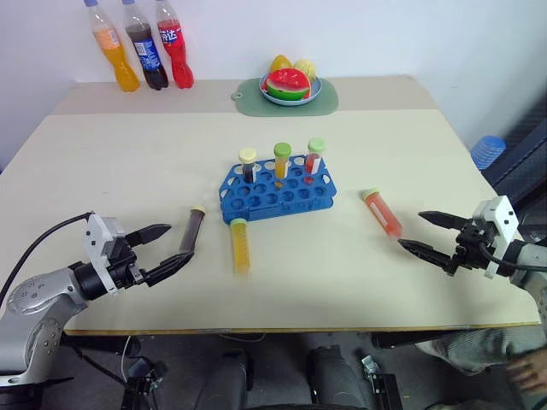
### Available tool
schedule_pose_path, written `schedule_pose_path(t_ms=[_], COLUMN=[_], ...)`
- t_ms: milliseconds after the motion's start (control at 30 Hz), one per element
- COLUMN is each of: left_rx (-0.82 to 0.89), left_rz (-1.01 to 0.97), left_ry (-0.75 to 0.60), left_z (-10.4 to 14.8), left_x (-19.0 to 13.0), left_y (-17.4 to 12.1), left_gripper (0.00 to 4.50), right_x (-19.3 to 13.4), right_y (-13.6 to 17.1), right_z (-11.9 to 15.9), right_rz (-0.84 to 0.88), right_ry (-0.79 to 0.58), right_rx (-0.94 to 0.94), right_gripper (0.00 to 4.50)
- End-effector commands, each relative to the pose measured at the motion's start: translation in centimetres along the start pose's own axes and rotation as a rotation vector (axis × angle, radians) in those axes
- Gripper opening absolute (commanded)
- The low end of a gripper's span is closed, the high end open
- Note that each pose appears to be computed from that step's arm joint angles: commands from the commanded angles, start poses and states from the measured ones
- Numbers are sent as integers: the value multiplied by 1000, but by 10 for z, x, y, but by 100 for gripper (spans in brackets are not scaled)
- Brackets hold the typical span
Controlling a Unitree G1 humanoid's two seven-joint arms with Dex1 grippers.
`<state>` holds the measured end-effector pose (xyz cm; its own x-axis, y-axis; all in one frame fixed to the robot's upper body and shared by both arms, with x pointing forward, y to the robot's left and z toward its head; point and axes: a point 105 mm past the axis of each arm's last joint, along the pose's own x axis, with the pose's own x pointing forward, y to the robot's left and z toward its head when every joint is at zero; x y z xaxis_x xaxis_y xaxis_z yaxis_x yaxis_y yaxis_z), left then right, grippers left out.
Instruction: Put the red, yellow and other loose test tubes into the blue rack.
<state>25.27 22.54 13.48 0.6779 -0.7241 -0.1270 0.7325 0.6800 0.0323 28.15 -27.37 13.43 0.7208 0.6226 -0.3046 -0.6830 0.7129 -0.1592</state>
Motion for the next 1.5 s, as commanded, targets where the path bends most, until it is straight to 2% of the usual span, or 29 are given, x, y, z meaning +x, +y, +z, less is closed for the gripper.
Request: schedule_pose_path(t_ms=[33,233,633,733,933,1133,1233,1433,1500], left_rx=[34,4,108,144,157,151,142,105,102], left_rz=[2,-35,-144,-188,-270,-299,-306,-302,-298], left_ry=[-17,-57,-38,-37,-59,-56,-59,-74,-75], left_z=[8,12,17,20,29,29,28,24,24], left_x=[0,6,24,32,42,45,46,46,45], left_y=[2,-1,-14,-20,-33,-37,-41,-45,-46], left_gripper=[440,440,440,440,440,440,440,440,450], right_x=[-3,-1,26,36,56,75,86,105,109], right_y=[0,-4,-11,-24,-41,-55,-52,-47,-47], right_z=[16,24,49,48,48,51,45,30,25], right_rz=[-7,-19,-66,-160,-207,-203,-158,-103,-89], right_ry=[-39,-70,-127,9,260,393,470,607,643], right_rx=[-49,-58,-60,-14,147,275,373,376,330], right_gripper=[450,450,450,450,450,450,450,450,395])
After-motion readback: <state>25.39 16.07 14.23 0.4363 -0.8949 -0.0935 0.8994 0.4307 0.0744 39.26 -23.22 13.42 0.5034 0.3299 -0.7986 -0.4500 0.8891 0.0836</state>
